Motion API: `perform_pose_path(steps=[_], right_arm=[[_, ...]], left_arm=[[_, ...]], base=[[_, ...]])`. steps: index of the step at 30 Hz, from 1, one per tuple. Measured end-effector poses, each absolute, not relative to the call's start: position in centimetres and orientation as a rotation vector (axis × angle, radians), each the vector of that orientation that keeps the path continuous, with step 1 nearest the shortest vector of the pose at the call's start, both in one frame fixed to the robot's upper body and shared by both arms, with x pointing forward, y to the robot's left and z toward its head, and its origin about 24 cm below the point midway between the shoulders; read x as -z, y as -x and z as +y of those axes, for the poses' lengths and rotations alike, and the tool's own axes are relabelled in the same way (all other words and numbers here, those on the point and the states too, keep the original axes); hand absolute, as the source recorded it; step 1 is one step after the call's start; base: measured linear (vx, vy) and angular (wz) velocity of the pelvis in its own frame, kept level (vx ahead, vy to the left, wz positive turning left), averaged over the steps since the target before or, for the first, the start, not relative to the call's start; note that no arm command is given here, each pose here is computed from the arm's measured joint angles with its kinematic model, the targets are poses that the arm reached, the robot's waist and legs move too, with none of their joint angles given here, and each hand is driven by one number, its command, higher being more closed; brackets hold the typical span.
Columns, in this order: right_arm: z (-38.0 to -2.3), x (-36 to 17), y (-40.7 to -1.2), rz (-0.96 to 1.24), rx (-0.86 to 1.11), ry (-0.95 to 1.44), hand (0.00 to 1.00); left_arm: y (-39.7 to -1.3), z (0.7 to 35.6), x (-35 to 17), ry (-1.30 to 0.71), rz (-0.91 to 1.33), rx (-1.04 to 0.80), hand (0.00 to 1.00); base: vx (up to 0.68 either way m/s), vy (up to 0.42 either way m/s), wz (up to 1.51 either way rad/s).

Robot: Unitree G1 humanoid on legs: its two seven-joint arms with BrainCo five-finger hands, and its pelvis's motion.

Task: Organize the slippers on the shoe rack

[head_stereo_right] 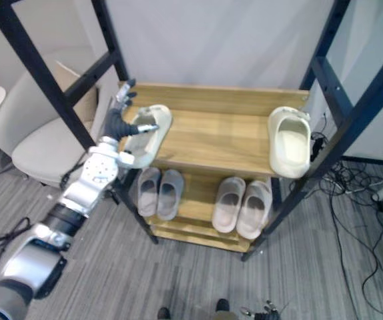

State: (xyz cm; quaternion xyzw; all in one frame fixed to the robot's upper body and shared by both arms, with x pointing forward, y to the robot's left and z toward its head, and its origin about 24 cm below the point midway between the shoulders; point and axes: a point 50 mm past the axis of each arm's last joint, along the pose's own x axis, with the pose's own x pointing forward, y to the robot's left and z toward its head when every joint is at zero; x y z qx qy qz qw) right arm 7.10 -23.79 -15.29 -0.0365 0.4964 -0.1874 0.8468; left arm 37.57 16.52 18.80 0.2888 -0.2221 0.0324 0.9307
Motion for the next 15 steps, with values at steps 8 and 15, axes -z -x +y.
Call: perform_pose_path(steps=[8, 15], right_arm=[[-23.7, 15.3, -7.0, 1.044, 0.412, 0.050, 0.00], [-23.2, 15.2, -7.1, 1.022, 0.421, 0.003, 0.00]], left_arm=[[-38.3, 18.9, -20.0, -0.688, -0.424, -0.126, 0.00], [-39.1, 19.9, -20.9, -0.813, -0.389, -0.133, 0.00]], base=[[0.02, 0.004, -0.05], [-0.02, -0.001, -0.12]])
